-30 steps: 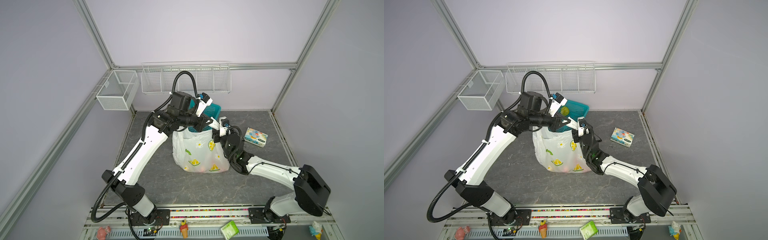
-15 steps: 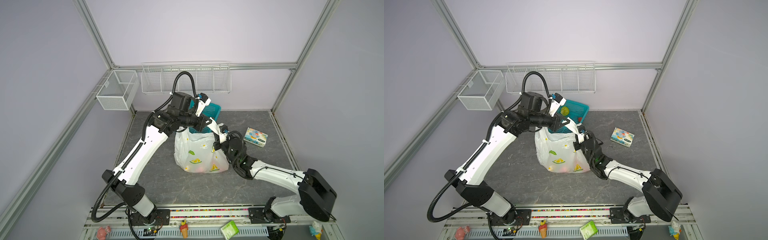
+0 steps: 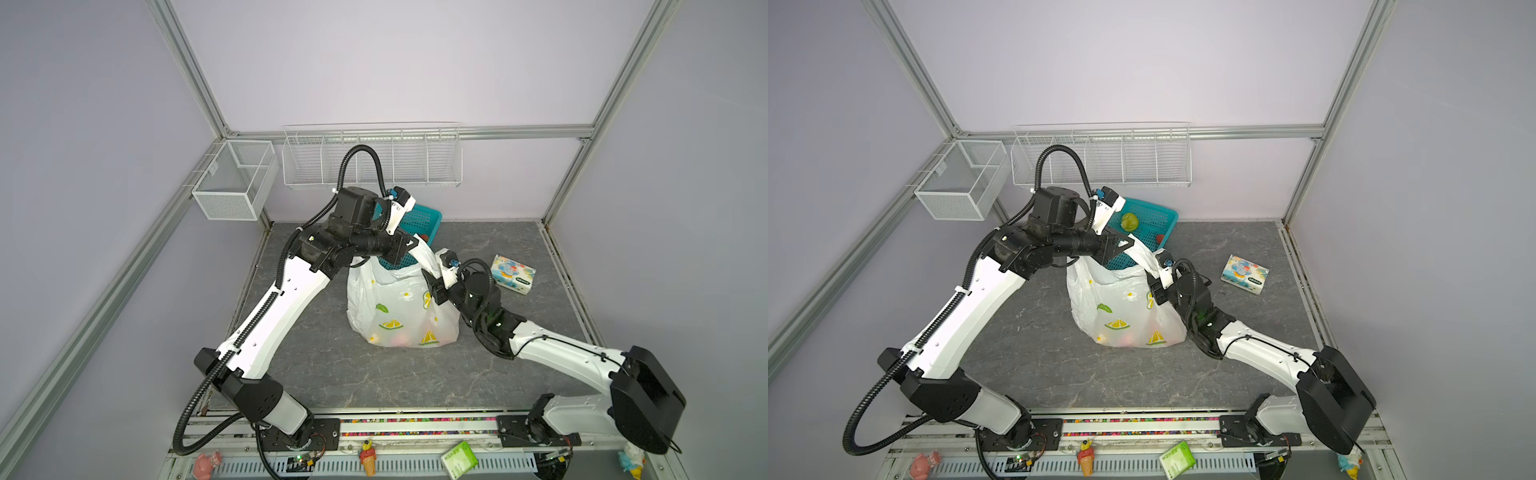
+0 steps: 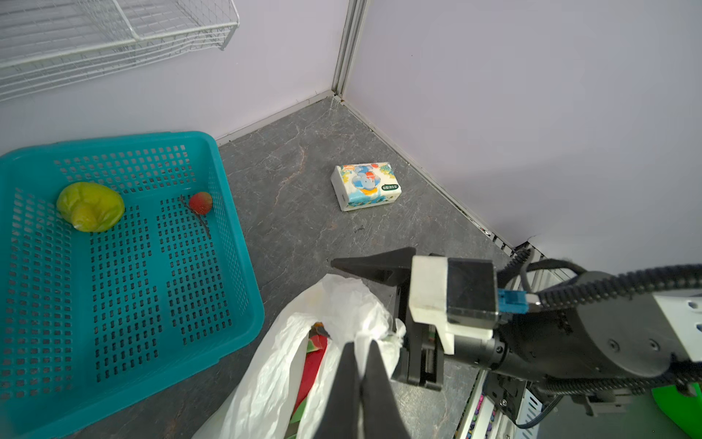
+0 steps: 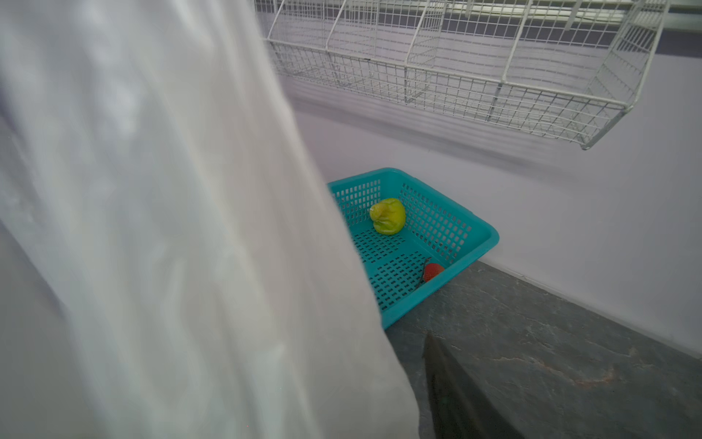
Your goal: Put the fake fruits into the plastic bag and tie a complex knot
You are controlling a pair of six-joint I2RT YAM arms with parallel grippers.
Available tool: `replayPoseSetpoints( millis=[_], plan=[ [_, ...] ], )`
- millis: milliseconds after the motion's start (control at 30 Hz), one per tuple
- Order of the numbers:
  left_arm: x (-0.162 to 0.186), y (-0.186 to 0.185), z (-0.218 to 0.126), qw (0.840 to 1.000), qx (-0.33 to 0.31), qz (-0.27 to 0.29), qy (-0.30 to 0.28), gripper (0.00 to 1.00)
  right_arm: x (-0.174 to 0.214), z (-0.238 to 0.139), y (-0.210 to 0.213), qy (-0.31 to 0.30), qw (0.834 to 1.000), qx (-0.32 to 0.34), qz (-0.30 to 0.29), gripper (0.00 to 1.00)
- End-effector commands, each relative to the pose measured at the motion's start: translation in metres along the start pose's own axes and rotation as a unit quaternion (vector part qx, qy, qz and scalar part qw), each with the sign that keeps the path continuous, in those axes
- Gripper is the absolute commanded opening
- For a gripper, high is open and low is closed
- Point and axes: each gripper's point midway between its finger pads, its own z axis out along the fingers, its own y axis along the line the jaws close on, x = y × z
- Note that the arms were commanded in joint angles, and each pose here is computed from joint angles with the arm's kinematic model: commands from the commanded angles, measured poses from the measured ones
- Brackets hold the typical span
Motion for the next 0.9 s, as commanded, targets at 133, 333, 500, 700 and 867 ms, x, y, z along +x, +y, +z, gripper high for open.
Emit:
replayPoseSetpoints(
  millis=[133, 333, 500, 700, 867],
  plan=[
    [-0.021, -0.009, -0.015, 0.999, 0.019, 0.016, -0.038, 0.0, 0.001, -0.012, 0.02, 0.028, 0.991, -0.125, -0.031, 0.89],
    [-0.02, -0.01, -0.011, 0.999, 0.026, 0.014, -0.03, 0.0, -0.035, -0.019, 0.027, -0.005, 0.983, -0.182, -0.037, 0.97],
    [-0.018, -0.011, -0.009, 0.999, 0.032, 0.015, -0.025, 0.0, -0.06, -0.018, 0.033, -0.03, 0.977, -0.205, -0.042, 0.98],
    [-0.018, -0.012, -0.01, 0.999, 0.03, 0.039, -0.02, 0.0, -0.067, -0.041, 0.032, 0.001, 0.961, -0.274, -0.047, 1.0],
    [-0.018, -0.014, -0.005, 0.998, 0.043, 0.039, -0.01, 0.0, -0.067, -0.055, 0.037, 0.043, 0.948, -0.304, -0.079, 0.99]
  ],
)
